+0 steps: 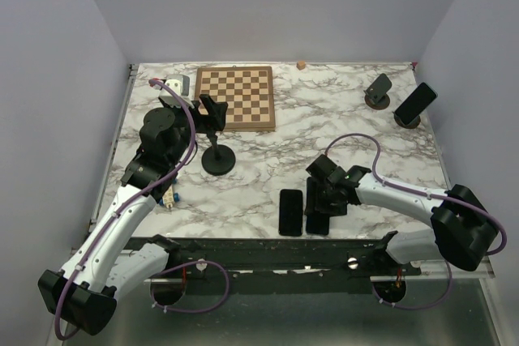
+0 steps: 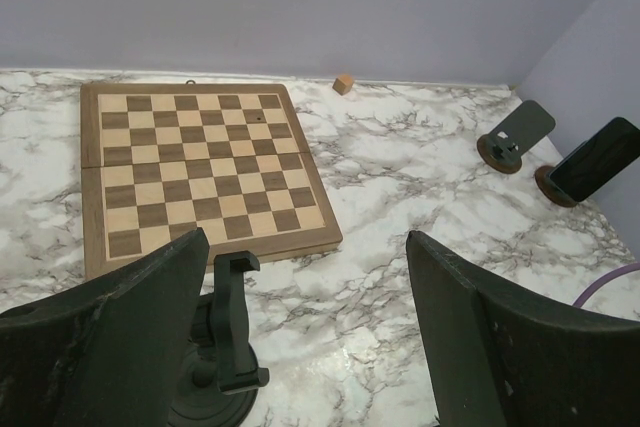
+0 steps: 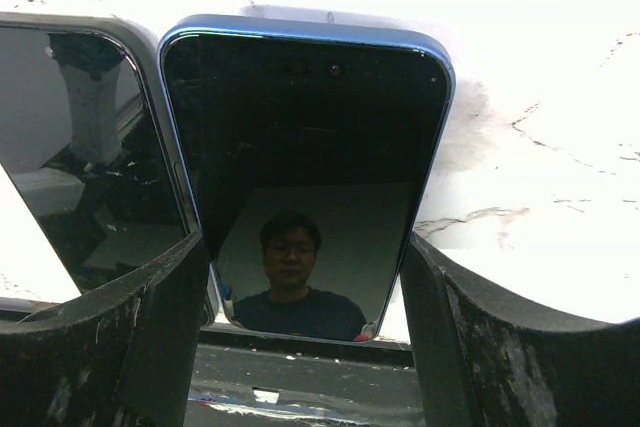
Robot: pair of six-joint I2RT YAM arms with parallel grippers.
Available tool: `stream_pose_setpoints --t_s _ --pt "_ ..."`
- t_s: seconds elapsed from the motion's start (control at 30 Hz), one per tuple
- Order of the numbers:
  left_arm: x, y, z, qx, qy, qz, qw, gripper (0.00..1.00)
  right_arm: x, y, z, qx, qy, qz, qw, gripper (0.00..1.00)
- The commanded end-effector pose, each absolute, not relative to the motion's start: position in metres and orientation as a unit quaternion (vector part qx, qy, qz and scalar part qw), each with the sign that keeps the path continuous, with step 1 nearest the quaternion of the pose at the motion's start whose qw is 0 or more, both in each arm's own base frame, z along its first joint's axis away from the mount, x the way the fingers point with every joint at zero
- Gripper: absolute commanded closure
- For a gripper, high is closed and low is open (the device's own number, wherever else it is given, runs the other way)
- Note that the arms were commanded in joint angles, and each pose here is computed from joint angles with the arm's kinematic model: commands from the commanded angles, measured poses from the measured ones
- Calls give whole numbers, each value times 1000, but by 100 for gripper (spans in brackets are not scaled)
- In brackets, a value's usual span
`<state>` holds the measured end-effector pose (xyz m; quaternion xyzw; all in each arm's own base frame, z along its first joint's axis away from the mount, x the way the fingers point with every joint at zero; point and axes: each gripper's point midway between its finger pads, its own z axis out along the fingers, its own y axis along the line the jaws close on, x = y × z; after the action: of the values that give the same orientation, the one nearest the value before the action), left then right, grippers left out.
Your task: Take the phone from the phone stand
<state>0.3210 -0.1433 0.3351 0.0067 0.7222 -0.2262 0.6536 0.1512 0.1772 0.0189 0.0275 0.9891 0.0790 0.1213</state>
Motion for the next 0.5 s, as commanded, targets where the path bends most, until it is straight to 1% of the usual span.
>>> stream_pose_setpoints --t_s 0.0,0.07,0.13,0.27,0.47 --pt "318 -146 346 11 714 -235 659 12 148 181 15 40 988 84 120 56" --pt "318 -145 345 10 715 -233 659 12 148 183 17 40 988 88 122 48" --pt "318 -146 346 12 715 -235 658 12 151 184 20 39 987 91 128 42" --pt "318 -146 345 11 715 -236 658 12 154 186 24 39 986 89 133 36" --pt "316 -144 348 10 712 -234 662 12 151 183 26 36 987 81 133 21"
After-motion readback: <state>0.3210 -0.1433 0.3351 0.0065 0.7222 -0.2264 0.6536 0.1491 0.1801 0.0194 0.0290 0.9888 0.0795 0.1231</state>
